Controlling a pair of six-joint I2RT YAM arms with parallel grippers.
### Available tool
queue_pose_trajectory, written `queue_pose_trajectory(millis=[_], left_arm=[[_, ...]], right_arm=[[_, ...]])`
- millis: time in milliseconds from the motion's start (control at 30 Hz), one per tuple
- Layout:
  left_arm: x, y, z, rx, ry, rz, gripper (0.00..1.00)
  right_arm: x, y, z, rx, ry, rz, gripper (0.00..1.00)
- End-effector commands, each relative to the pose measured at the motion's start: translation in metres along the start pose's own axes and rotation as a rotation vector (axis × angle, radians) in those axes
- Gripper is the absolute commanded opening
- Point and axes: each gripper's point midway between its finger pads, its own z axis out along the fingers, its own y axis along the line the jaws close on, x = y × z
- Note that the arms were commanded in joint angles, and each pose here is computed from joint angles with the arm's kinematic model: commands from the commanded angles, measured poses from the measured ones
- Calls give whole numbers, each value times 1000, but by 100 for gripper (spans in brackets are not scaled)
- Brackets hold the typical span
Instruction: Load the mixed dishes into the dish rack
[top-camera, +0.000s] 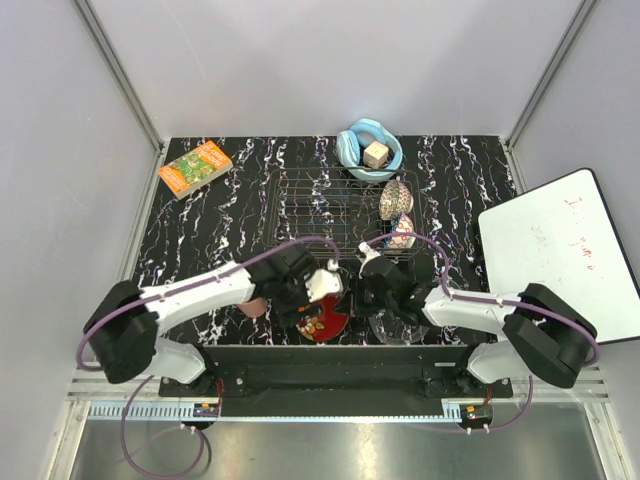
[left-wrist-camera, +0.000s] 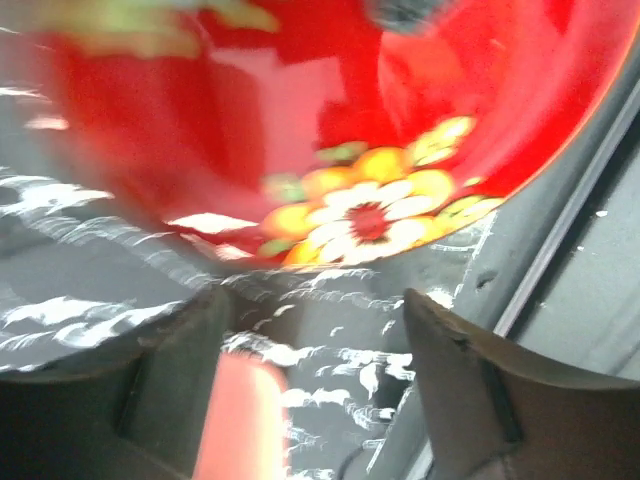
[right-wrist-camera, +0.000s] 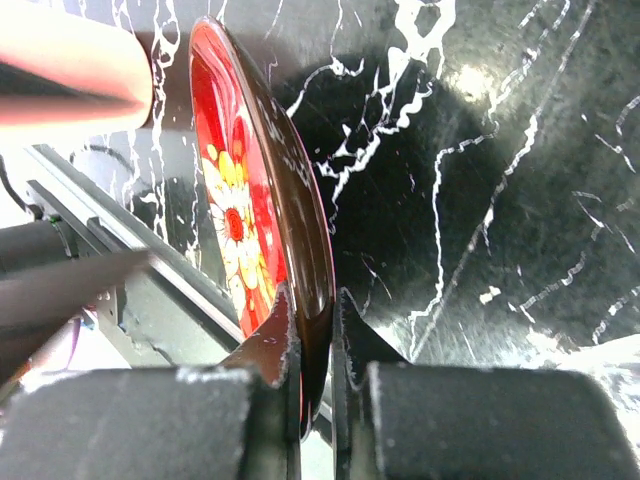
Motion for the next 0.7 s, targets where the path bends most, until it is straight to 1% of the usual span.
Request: queue_pose_trajectory(millis=[0,33,67,100,167,200,233,267,300,333,367,400,433,467,500,533,567,600,633,667], left_arm=[[-59,47,-108,-152,-235,-74,85],[-62,54,-125,-181,-261,-91,99],[-61,58,-147,-213,-286,-99,99],[-65,74,-176,-284,-337,-128,99],[-60,83,-208,-369,-382,-146,99],[-56,93,-224,-422,-400,-170,99],[-52,95,-236,-453,-418,-182,99],[-45,99,-244,-478,-422,-216,99],[-42,100,-247,-485,-430,-229,99],[-38,100,-251,-499,-443,-244,99],[-32,103,-252,-511,-444,-273,99],[-26,103,-245,-509,-430,-293,99],[-21,104,-244,-517,-434,-310,99],[-17,108,-243,-529,-443,-335,99],[-9,109,-231,-514,-423,-357,99],[-6,109,-227,-510,-426,-370,99],[-3,112,-223,-509,-432,-391,99],[4,112,-212,-492,-414,-410,99],[6,112,-209,-485,-412,-426,99],[8,112,-206,-468,-422,-447,99]], right_arm=[[-20,30,-15,-73,-59,-58,0],[-22,30,-17,-67,-59,-85,0],[-19,27,-20,-47,-41,-95,0],[-29,39,-25,-67,-61,-117,0],[-29,34,-34,-18,-28,-176,0],[-44,51,-43,-40,-61,-207,0],[-53,52,-48,-20,-83,-268,0],[-55,50,-55,14,-76,-296,0],[-75,68,-69,-5,-132,-335,0],[-90,72,-77,18,-174,-405,0],[-107,87,-92,20,-211,-442,0],[-120,93,-101,43,-246,-475,0],[-133,88,-110,112,-270,-547,0],[-156,107,-127,109,-337,-587,0],[-167,110,-130,139,-360,-628,0],[-186,106,-140,221,-415,-709,0],[-200,107,-146,267,-450,-752,0],[-221,115,-153,321,-494,-801,0],[-241,106,-163,452,-521,-910,0],[-260,114,-172,506,-572,-965,0]])
